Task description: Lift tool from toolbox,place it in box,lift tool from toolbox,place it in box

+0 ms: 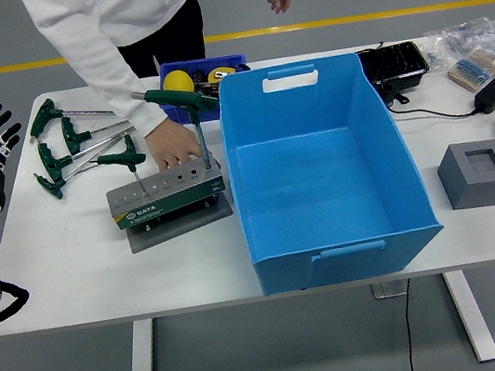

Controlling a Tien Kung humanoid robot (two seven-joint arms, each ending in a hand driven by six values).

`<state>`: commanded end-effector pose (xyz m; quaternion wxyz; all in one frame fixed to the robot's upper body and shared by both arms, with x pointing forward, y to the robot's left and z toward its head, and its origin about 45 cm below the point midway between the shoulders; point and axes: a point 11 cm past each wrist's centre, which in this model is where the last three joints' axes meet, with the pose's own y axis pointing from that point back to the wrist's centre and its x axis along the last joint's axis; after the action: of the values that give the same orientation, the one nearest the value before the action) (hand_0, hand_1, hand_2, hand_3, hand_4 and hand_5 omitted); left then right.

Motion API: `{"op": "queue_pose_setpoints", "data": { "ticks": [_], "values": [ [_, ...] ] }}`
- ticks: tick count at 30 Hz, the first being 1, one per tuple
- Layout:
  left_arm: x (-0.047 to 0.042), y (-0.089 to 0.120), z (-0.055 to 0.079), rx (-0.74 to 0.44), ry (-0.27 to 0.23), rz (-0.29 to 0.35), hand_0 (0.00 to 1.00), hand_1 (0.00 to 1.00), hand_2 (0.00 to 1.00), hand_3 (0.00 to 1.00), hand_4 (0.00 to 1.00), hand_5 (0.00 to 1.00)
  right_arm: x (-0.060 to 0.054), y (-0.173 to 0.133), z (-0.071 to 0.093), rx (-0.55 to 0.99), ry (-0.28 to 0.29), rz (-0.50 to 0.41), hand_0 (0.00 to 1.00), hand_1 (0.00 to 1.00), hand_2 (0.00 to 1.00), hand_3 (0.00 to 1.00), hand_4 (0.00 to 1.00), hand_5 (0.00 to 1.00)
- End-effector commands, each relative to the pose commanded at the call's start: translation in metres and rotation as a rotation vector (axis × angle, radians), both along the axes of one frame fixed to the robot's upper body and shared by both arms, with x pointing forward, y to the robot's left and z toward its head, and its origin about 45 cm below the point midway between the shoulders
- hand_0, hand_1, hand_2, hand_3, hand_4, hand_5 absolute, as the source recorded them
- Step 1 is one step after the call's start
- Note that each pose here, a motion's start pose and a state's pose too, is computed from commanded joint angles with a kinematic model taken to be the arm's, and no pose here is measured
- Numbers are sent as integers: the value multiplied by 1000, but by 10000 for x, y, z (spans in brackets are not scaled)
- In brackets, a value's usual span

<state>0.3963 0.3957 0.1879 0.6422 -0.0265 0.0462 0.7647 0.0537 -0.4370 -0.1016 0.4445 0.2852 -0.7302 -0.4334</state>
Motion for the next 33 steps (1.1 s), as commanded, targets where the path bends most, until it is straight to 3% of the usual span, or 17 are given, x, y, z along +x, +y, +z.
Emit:
{"op": "queue_pose_setpoints", "data": {
  "ticks": [23, 28, 29, 33],
  "values": [
    [-10, -14, -18, 10, 5, -9, 873, 825, 870, 844, 873, 998, -51, 9, -10, 2, 9, -3, 695, 672, 723, 553, 791, 691],
    [34, -77, 167, 174, -30, -38, 873, 825, 870, 844, 873, 998, -63, 11, -13, 2, 12, -2, 695, 672, 723, 553, 791, 691],
    [44, -97, 209, 211, -41, -43, 893, 856, 893, 860, 949, 866, -64, 11, -13, 2, 13, -1, 695, 672, 723, 553, 791, 691],
    [97, -217, 476, 384, -110, -50, 893, 856, 893, 860, 949, 866, -69, 12, -13, 2, 14, 0, 695, 672, 723, 553, 791, 691]
  ]
}}
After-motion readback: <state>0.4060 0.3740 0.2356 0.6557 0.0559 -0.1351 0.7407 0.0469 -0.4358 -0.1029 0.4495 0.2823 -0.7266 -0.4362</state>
